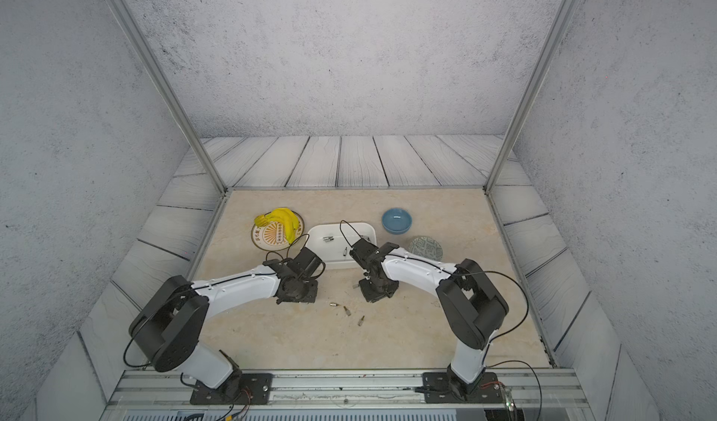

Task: Put the bit on the desktop into the storage box
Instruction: Pick up the screwdriver bit from the center of the board, then place the screwdriver bit in the storage box, then pick up the screwdriver bit from the center of the board, then place the screwdriver bit in the storage box, then pick up the screwdriver bit from the center of the board, then place the screwdriver bit in the storage box.

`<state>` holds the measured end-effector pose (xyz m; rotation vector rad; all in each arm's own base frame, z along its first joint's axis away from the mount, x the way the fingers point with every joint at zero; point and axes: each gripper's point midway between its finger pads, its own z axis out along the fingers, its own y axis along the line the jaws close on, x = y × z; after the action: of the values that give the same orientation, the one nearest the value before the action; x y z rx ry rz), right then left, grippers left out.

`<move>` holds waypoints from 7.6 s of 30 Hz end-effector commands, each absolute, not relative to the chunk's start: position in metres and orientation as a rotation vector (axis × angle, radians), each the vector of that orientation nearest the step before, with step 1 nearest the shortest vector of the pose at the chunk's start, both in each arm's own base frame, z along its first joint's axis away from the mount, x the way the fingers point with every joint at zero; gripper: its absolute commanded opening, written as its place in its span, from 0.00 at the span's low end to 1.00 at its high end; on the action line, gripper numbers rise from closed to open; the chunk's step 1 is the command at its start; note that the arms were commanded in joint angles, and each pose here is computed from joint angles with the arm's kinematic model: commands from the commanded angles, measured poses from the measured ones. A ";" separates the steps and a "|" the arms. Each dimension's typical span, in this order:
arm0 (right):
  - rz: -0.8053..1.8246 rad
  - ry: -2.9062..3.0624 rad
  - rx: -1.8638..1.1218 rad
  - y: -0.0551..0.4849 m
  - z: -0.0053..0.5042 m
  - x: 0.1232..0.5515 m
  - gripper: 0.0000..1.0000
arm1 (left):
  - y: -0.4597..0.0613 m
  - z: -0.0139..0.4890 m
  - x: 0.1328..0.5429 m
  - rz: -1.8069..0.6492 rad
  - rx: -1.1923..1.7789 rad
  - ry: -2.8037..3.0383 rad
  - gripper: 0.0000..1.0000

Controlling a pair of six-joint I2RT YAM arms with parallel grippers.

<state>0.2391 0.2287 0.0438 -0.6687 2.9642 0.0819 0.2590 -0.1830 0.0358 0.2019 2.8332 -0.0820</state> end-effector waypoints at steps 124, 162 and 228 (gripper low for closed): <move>0.067 2.894 -0.813 0.306 0.035 0.393 0.26 | -0.227 0.058 0.223 -0.175 0.671 2.718 0.58; 0.161 2.593 -0.405 0.186 0.234 0.408 0.44 | -0.257 0.021 0.228 0.033 0.946 2.774 0.52; 0.263 2.885 -0.397 0.205 0.072 0.198 0.44 | -0.260 0.042 0.403 -0.210 0.735 2.815 0.00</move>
<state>0.1969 0.2010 0.0737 -0.4070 2.8871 0.2776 0.4010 -0.2587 0.0520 0.7349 2.7902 -0.1997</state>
